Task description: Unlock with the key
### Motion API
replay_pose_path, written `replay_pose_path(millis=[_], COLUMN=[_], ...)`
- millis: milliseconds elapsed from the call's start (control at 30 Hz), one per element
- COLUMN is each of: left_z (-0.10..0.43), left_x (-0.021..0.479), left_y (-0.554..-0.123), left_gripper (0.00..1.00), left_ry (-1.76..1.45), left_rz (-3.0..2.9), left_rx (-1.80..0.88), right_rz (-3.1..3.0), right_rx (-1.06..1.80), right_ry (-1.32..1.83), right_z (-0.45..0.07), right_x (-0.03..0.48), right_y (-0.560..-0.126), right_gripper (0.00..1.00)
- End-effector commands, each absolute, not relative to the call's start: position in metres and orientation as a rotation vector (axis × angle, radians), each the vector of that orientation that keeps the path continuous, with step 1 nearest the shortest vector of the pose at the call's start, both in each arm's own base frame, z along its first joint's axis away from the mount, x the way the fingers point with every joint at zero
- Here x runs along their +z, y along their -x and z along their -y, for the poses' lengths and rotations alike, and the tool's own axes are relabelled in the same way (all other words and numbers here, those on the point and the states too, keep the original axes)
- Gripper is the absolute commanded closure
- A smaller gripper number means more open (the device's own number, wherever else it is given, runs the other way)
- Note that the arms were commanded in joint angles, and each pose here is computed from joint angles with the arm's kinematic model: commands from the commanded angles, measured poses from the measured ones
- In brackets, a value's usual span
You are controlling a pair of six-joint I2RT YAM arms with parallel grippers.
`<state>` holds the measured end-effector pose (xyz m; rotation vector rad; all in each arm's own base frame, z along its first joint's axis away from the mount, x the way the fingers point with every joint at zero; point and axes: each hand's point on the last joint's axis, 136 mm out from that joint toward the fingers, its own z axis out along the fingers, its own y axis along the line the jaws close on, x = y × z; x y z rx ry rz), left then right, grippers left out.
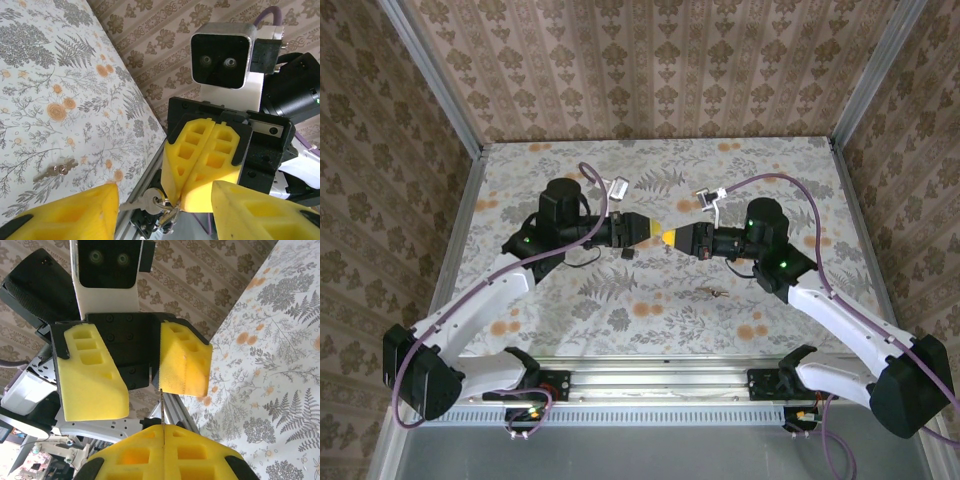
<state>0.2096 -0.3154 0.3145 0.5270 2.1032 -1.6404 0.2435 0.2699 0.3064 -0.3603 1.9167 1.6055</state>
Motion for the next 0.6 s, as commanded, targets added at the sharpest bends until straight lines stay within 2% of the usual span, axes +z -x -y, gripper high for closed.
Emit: replay_pose_path(millis=[0,200,500,567], left_z=[0.3153,0.3139,0.3138,0.3145], left_x=[0.3294,0.3260,0.3214,0.3197], left_y=[-0.2021,-0.2031,-0.2033,-0.2038], left_gripper=[0.55,0.69,0.72,0.77], left_ry=[-0.587,-0.584,-0.590,-0.589], left_rz=[-2.038,-2.053,-2.065,-2.072], left_rx=[-1.670,-1.645,-1.639,-1.641], right_rz=[-1.907,-1.919,-1.914,-1.908], right_rx=[1.616,1.618,1.627,1.634], right_ry=[0.411,0.410,0.391,0.391], right_z=[-0.2705,-0.2694,-0.2667,-0.2669], right_x=[0.3153,0.3135,0.3139,0.3148], right_y=[-0.2403,-0.2403,-0.2458,-0.2464], right_gripper=[1.00,1.00,1.00,1.00])
